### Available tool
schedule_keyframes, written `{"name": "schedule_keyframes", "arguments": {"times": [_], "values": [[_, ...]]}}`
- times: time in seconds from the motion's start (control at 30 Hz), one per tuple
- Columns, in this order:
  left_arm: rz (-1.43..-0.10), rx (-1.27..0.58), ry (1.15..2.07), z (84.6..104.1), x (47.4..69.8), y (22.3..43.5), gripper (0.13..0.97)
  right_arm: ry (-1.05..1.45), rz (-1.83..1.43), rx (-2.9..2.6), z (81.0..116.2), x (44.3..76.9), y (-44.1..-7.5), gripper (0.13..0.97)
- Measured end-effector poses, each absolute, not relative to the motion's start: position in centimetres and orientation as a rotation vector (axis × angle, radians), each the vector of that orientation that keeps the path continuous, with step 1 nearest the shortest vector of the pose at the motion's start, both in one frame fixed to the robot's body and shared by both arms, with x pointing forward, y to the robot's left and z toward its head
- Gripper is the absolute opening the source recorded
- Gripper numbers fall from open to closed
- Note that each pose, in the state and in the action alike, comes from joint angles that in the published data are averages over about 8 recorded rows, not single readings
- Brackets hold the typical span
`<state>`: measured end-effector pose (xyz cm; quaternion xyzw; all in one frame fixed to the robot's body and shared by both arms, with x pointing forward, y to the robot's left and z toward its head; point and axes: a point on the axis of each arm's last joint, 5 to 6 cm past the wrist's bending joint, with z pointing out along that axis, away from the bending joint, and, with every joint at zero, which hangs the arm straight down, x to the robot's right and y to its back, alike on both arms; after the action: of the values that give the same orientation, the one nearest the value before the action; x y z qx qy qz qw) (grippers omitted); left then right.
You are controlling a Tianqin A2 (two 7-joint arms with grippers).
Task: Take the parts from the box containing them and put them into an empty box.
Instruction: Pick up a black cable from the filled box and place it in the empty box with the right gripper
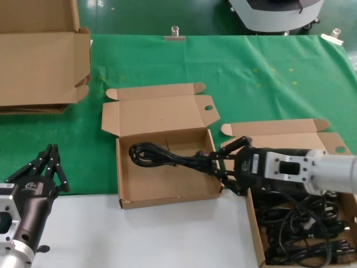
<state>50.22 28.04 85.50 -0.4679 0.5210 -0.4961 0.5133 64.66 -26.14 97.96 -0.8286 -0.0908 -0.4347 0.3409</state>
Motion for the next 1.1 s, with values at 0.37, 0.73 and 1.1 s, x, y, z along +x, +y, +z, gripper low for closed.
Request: {"name": "schedule_keyframes", "arguments": {"times": [0.37,0.73,1.1], "values": [[-1.193,-1.125,1.253,85.5,50.2,28.0,0.172,-0.213,-1.123,-2.204,95.1,67.4,-24.3,0.207],[-1.193,-1.125,1.253,85.5,50.2,28.0,0.172,-0.176,-1.154,-2.222,93.3,68.8,-24.2,0.206],[-1.193,-1.125,1.253,85.5,50.2,28.0,0.172,-0.168,-1.161,-2.22,92.3,68.9,-23.7,0.228]]}}
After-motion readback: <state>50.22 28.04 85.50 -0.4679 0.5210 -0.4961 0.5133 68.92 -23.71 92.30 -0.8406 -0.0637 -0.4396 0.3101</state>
